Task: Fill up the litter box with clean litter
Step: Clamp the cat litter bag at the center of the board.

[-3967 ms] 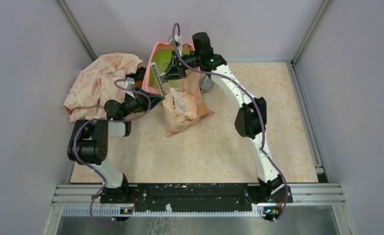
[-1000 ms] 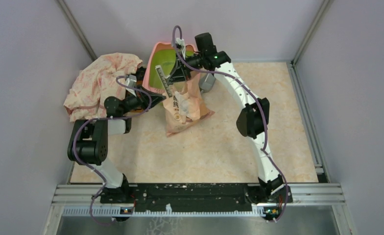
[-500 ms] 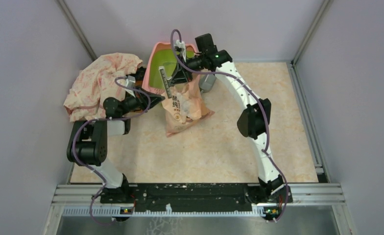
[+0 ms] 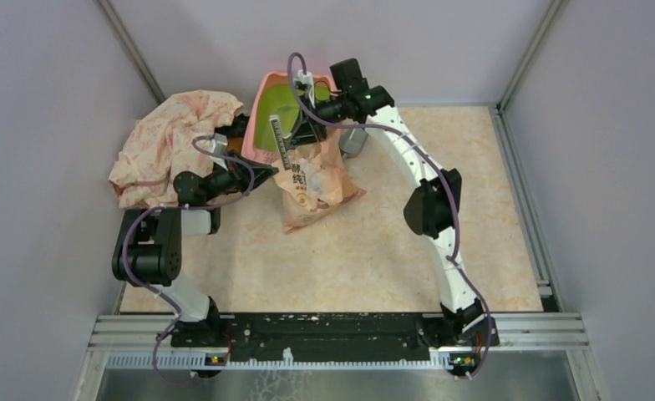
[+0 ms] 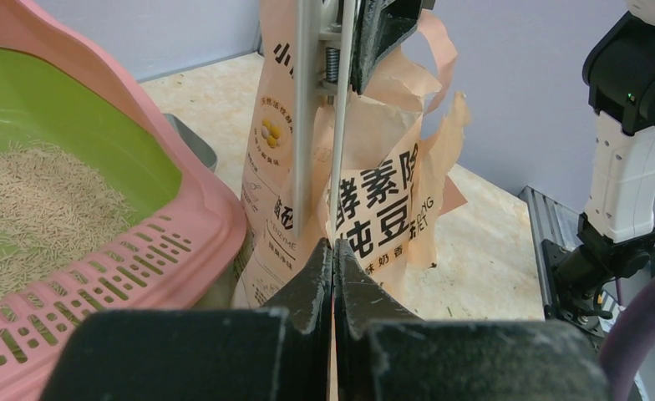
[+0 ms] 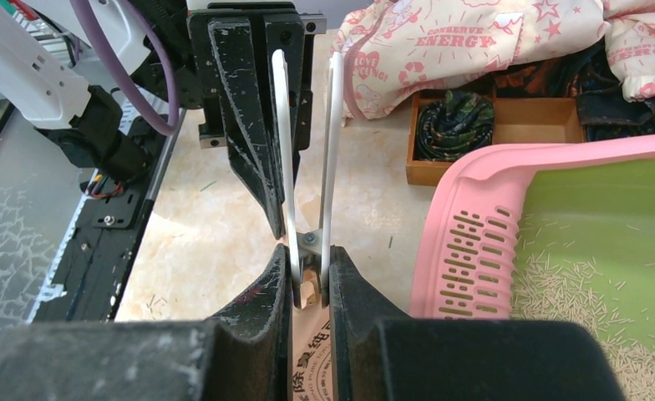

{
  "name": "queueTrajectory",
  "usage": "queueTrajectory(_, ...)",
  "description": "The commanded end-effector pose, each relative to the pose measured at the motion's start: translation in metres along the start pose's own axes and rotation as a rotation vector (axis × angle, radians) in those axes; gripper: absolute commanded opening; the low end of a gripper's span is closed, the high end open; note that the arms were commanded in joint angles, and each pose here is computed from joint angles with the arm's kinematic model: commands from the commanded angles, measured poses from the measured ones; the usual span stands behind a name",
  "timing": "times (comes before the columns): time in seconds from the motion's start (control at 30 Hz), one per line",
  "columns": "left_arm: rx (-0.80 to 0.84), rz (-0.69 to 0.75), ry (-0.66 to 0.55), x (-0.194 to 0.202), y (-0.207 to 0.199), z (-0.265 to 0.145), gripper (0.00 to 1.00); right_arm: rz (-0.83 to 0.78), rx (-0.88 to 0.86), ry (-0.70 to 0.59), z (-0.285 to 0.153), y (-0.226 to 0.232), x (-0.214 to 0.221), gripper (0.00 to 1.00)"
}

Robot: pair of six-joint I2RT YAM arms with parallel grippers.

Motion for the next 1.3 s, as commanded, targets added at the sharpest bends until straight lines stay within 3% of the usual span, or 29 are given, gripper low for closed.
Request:
queueTrajectory(0.0,0.008,0.053,-0.015,-0.009,-0.007,-0.01,0.01,-0.105,0.049,-0.001,-0.013,0.002,-0.032,0.0)
queueTrajectory(0.17,0.01,0.055,-0.017,-0.011,-0.006,-0.011,0.01,-0.098,0.049,0.014,-0.009,0.0,-0.024,0.0)
queueTrajectory(0.27,0.013,0.056,-0.018,-0.012,-0.006,-0.01,0.01,-0.092,0.047,0.022,-0.008,0.001,-0.019,0.09)
queueTrajectory(0.33,0.013,0.057,-0.018,-0.013,-0.006,-0.009,0.01,-0.087,0.048,0.027,-0.008,0.0,-0.016,0.04)
queueTrajectory(0.47,0.015,0.057,-0.02,-0.014,-0.006,-0.01,0.01,-0.08,0.046,0.031,-0.006,-0.001,-0.012,0.07)
queueTrajectory(0.73,0.025,0.056,-0.023,-0.016,-0.01,-0.011,0.02,-0.074,0.03,0.021,-0.004,0.001,-0.01,0.46)
queueTrajectory(1.0,0.032,0.058,-0.03,-0.02,-0.014,-0.01,0.02,-0.096,0.055,-0.014,-0.007,-0.004,-0.023,0.59)
queueTrajectory(1.03,0.033,0.059,-0.03,-0.02,-0.015,-0.01,0.02,-0.096,0.059,-0.026,-0.009,-0.005,-0.028,0.65)
queueTrajectory(1.1,0.035,0.059,-0.031,-0.021,-0.016,-0.009,0.02,-0.111,0.071,-0.082,-0.017,-0.01,-0.044,0.93)
queueTrajectory(1.13,0.035,0.059,-0.031,-0.021,-0.017,-0.009,0.02,-0.112,0.074,-0.114,-0.021,-0.012,-0.052,0.98)
queueTrajectory(1.27,0.035,0.056,-0.031,-0.02,-0.018,-0.007,0.03,-0.12,0.095,-0.245,-0.045,-0.015,-0.088,0.98)
Point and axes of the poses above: each gripper's point midway between its finger pads, its own z axis out along the fingers, its own y axis along the line the jaws close on, x = y × z, the point moved 1 cm from there along -z, back along the fingers, and after that the axes turned 15 degrees about -z, right-handed, at the moved point
